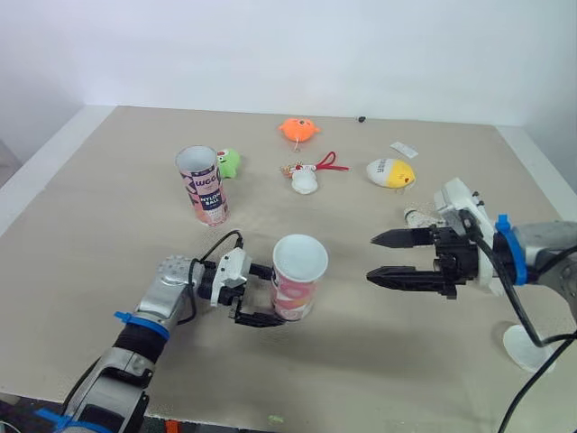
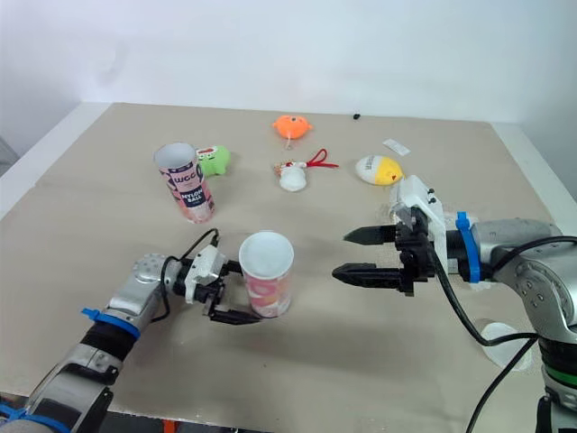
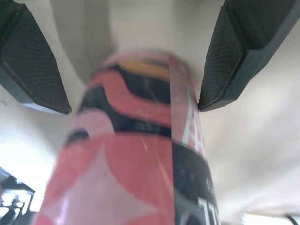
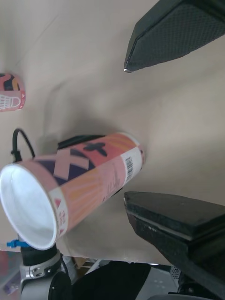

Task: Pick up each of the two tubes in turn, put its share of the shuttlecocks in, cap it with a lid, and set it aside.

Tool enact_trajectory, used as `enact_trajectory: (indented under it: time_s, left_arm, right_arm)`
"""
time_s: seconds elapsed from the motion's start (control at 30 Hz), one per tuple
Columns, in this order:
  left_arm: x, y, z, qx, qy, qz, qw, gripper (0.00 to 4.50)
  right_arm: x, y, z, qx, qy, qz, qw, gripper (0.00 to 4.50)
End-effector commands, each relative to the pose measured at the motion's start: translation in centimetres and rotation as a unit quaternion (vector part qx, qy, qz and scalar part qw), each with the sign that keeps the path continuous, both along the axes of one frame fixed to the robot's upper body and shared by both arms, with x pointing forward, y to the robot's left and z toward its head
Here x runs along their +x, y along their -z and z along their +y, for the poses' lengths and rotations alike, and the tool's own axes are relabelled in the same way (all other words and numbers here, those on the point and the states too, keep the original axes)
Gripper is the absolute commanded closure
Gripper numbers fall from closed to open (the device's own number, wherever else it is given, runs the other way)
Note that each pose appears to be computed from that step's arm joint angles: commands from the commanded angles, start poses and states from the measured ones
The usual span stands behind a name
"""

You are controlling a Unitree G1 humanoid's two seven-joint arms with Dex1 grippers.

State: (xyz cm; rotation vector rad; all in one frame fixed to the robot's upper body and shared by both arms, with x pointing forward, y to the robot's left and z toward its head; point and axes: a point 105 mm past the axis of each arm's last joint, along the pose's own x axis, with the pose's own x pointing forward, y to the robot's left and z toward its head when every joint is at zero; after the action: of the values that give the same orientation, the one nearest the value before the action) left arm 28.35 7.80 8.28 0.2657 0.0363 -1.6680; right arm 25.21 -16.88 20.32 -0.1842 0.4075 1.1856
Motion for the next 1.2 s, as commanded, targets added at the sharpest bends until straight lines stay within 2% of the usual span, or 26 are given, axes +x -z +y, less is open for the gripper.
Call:
enact_trajectory:
  time_s: [0.03,0.13,0.23,0.33,0.47,0.57,0.8,1.2]
  left_arm:
    - [0.1,-0.7,2.2,0.005,-0.033,-0.029,0.999,0.0]
    - [0.3,-1.6,4.5,0.008,-0.069,-0.064,0.996,0.0]
    - [0.1,-2.6,6.5,0.004,-0.1,-0.083,0.992,0.0]
    - [-0.6,-5.3,8.3,-0.041,-0.139,-0.104,0.984,0.0]
    - [-2.0,-7.2,8.9,-0.084,-0.159,-0.089,0.98,0.0]
    - [-3.0,-8.4,8.2,-0.115,-0.15,-0.071,0.979,0.0]
    - [-4.1,-10.6,5.8,-0.14,-0.103,-0.058,0.983,0.0]
    - [-4.3,-10.8,4.8,-0.137,-0.096,-0.04,0.985,0.0]
  right_arm:
    - [-0.5,0.5,0.0,-0.018,0.002,-0.005,1.0,0.08]
    - [-1.2,2.9,0.4,-0.044,-0.005,0.022,0.999,0.08]
    - [-1.4,5.3,0.8,-0.081,-0.013,0.018,0.996,0.08]
    - [0.3,6.3,2.8,-0.04,0.013,-0.036,0.998,0.08]
    - [-0.1,7.8,4.5,-0.045,-0.012,-0.049,0.998,0.08]
    - [-0.4,8.3,6.1,-0.047,-0.037,-0.064,0.996,0.08]
    - [-0.2,8.9,8.7,-0.024,-0.063,-0.075,0.995,0.08]
    - [1.6,8.4,12.3,0.022,-0.086,-0.092,0.992,0.08]
